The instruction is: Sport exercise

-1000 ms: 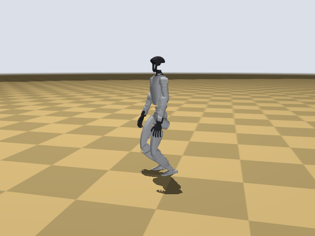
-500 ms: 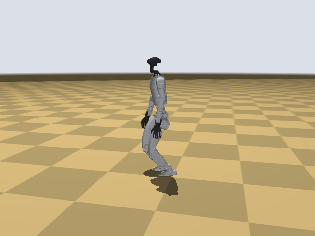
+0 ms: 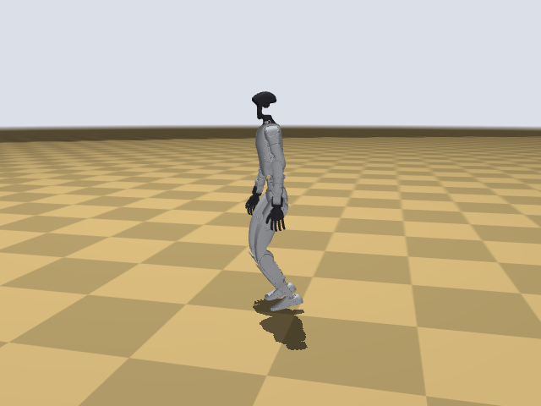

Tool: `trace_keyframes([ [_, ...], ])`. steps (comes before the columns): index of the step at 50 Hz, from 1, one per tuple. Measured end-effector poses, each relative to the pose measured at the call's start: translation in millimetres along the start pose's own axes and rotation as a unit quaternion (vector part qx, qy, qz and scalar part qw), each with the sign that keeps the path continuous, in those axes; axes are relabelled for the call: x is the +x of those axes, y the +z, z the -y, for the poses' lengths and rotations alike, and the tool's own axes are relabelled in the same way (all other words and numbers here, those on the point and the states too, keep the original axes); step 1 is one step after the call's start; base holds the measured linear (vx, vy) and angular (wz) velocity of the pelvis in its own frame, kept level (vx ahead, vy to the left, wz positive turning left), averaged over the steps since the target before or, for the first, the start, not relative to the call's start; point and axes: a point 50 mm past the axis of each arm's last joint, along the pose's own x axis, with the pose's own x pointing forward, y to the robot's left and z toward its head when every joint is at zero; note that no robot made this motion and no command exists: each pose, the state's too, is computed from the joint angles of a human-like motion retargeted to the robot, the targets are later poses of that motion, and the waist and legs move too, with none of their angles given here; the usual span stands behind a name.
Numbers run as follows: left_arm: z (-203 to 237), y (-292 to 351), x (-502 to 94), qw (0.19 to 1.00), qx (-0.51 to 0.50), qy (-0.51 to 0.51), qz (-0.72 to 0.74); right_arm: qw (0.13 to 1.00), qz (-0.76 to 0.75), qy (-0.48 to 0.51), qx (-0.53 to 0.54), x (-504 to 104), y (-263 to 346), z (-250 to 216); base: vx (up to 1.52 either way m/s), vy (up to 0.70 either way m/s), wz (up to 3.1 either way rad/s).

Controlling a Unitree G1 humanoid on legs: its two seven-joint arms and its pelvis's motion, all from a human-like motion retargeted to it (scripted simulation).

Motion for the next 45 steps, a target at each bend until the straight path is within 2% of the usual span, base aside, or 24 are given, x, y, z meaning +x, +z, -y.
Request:
trace_keyframes([
  [5, -6, 9, 1, 1.0, 0.011, 0.021, 0.002, 0.999, 0.035, -0.02, 0.017, 2, 22, 4, -0.17, -0.04, 0.03],
  [10, -10, 29, 3, 0.999, -0.023, 0.044, 0.011, 0.998, 0.057, -0.034, 0.01, 5, 42, -1, -0.23, -0.07, 0.37],
  [17, -13, 45, 3, 0.997, -0.052, 0.043, 0.037, 0.999, 0.048, -0.001, -0.009, 4, 35, -19, 0.07, 0.02, -0.26],
  [25, -38, 86, -6, 0.986, -0.059, 0.078, 0.133, 0.999, 0.045, -0.021, 0.006, 3, 28, 0, 0.1, 0.02, -0.18],
  [38, -13, 63, -2, 0.992, -0.059, 0.022, 0.109, 0.997, 0.033, -0.023, 0.068, -1, 12, 3, 0.05, 0.0, -0.12],
  [45, -14, 72, -1, 0.995, -0.023, 0.03, 0.096, 0.996, 0.049, -0.03, 0.066, 2, 30, 1, -0.05, -0.03, 0.22],
])
